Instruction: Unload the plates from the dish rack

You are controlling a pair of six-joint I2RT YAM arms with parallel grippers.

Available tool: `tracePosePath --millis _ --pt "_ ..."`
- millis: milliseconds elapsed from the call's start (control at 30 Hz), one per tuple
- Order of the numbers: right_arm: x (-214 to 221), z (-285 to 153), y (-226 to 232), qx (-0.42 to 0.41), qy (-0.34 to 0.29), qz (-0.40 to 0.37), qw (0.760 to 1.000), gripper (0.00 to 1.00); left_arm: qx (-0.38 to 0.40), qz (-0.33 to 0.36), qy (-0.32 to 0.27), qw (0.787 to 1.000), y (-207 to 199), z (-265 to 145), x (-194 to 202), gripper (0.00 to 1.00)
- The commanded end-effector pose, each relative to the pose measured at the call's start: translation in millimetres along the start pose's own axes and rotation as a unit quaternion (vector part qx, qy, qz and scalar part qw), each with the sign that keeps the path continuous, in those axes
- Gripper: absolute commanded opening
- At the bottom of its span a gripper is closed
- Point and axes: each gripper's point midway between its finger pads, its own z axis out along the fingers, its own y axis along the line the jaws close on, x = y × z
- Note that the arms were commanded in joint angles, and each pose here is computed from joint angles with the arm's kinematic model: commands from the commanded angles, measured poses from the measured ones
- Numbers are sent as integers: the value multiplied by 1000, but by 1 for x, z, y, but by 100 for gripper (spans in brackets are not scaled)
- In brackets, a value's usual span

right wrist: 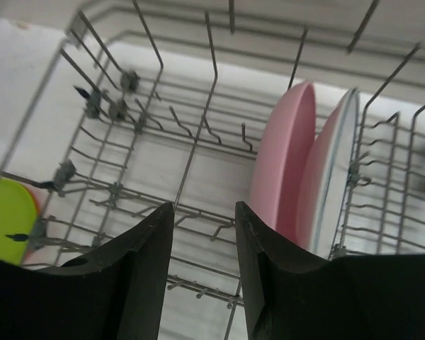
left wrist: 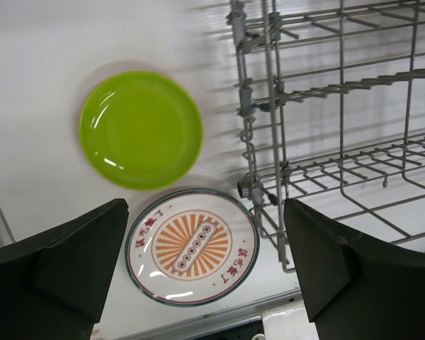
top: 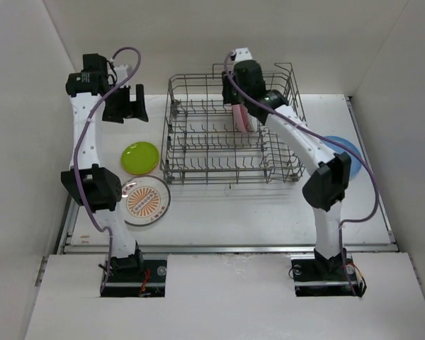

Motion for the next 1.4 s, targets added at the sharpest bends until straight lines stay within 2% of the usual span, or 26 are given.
tracePosePath --millis 0,133,367,533,633,800,967,1100,1200,1367 --pt "-20 6 4 10 -36 -4 999 45 -8 -19 30 999 12 -5 22 91" --pt "11 33 -11 63 -10 -8 998 39 9 -31 57 998 10 -2 37 91" --pt "34 24 -2 72 10 -35 997 38 11 -39 80 996 12 6 49 91" --pt "18 7 0 73 -9 -35 997 38 11 -39 79 996 12 6 44 91" --pt "11 6 -8 97 -18 -37 994 42 5 -40 84 996 17 11 44 91" --pt "21 19 -14 105 -4 -47 993 42 4 -38 79 996 18 11 37 91" --pt "40 37 -13 95 14 -51 994 44 26 -49 102 993 14 24 49 91" --pt "46 41 -21 118 20 -56 991 44 30 -50 116 992 13 33 54 91" --pt "49 43 -27 138 21 -58 988 45 54 -53 132 988 1 39 62 91" --pt "49 38 -34 156 22 -61 986 51 99 -8 133 986 -41 41 63 93"
